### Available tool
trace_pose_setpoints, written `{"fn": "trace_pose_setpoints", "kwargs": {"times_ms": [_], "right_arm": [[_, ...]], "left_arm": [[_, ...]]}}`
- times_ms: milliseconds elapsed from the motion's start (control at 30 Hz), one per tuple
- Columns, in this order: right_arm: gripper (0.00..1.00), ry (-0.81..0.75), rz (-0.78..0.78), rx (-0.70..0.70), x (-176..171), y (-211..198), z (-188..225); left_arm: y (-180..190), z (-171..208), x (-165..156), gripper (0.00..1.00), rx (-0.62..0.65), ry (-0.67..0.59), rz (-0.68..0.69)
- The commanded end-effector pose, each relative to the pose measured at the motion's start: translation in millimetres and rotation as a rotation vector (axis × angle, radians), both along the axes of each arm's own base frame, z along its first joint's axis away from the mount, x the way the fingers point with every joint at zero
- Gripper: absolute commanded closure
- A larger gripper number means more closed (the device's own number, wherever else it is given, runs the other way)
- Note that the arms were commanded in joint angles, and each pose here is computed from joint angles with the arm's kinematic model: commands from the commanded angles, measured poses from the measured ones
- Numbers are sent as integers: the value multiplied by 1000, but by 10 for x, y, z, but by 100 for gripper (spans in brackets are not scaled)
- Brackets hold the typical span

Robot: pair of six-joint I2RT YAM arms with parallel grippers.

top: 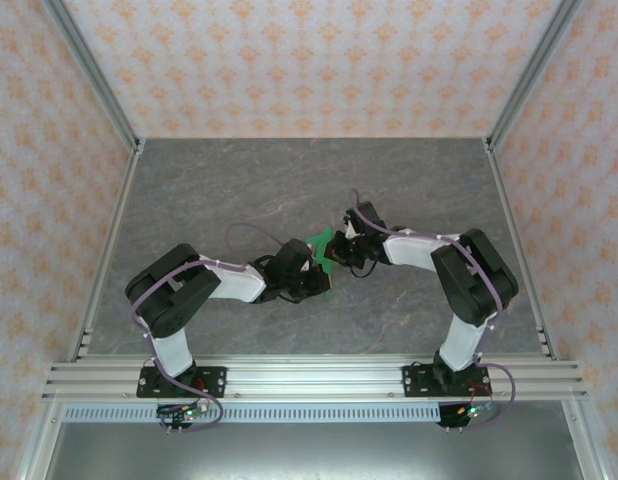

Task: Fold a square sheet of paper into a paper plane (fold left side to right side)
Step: Fold the wing for the fifth time at the center of the table.

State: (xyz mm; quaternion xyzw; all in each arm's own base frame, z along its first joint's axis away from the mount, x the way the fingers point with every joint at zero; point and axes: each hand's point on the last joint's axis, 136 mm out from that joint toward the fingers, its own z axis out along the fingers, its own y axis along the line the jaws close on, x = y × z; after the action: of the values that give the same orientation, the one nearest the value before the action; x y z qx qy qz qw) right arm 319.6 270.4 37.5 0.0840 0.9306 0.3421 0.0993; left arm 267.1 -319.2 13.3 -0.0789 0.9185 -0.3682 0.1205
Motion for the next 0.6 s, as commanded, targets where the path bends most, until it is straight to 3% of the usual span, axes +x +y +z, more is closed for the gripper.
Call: {"fn": "trace_pose_setpoints", "kwargs": {"times_ms": [0, 567], "right_arm": [[89, 23, 5, -6, -30, 26, -112], [89, -5, 32, -187, 76, -160, -353]], "left_arm": [[434, -598, -469, 100, 235, 195, 4], [396, -537, -455, 100, 205, 178, 0]]}}
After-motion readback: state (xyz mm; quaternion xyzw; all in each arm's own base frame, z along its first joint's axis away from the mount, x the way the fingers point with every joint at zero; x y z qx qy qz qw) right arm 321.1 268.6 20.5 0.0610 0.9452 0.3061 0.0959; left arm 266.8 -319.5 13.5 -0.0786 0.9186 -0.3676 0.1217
